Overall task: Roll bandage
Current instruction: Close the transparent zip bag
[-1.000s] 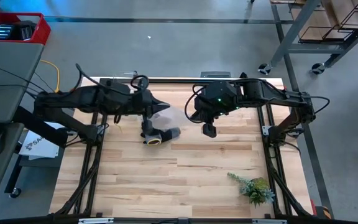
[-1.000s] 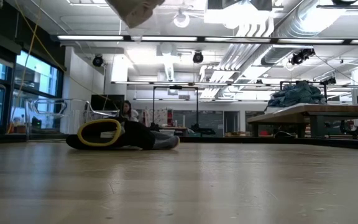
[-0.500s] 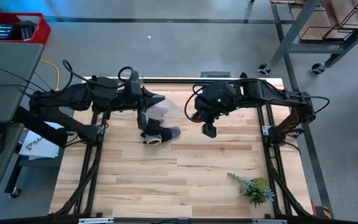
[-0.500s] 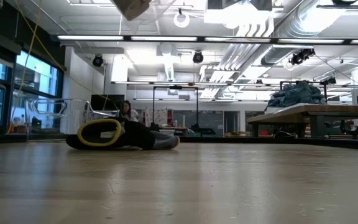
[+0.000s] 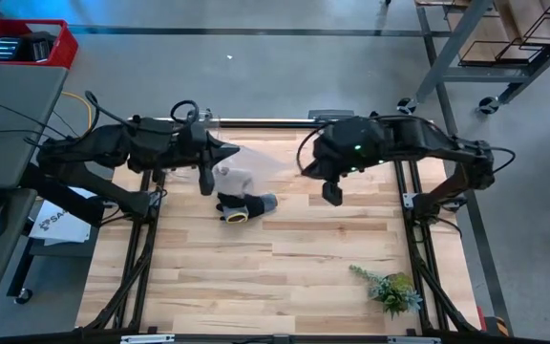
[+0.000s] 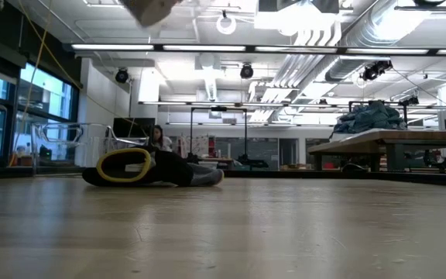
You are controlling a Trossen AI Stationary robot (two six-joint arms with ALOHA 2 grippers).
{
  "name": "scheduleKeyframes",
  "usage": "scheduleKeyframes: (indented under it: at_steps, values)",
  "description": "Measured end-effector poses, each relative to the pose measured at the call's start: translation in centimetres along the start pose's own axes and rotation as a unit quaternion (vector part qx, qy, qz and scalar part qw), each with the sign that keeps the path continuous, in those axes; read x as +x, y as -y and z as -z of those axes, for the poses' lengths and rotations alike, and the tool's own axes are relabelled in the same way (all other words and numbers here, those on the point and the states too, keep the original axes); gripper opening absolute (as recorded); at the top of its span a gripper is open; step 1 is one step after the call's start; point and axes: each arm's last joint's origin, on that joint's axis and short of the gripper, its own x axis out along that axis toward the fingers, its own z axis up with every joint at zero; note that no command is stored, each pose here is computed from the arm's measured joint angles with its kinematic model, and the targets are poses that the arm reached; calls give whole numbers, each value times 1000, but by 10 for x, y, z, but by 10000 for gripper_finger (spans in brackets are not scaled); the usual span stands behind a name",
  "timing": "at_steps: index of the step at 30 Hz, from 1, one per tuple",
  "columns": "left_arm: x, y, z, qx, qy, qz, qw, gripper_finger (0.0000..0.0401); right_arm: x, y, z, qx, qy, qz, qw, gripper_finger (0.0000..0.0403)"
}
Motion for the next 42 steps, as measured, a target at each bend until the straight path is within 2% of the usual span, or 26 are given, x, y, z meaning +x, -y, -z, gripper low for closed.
scheduleKeyframes:
  at_steps: [4,7,10,13,16,19,22,27,33,42]
  values:
    - [-2,9,7,0,5,15,1000,0,-22,2,0,20,29,26,999,2]
    - [7,16,14,-2,14,25,1000,0,-32,2,1,26,39,26,999,22]
    - [21,24,23,9,18,35,999,0,-33,2,1,43,42,24,998,66]
    - [31,28,32,35,9,20,999,0,-31,-3,-1,39,53,16,998,124]
    - [41,29,35,47,3,-10,999,0,-24,-8,-4,12,58,17,998,177]
    - [48,32,32,43,24,-12,999,0,-11,-8,-5,-11,47,36,998,206]
    - [54,36,28,43,42,-9,998,0,3,-4,-7,-14,41,51,998,212]
    - [57,40,31,44,35,-3,998,0,13,2,-9,-22,38,102,994,213]
    - [59,41,32,39,35,-3,999,0,14,-3,-16,-23,67,7,997,213]
    - [69,49,29,38,60,4,997,0,19,-3,-14,-21,54,15,998,213]
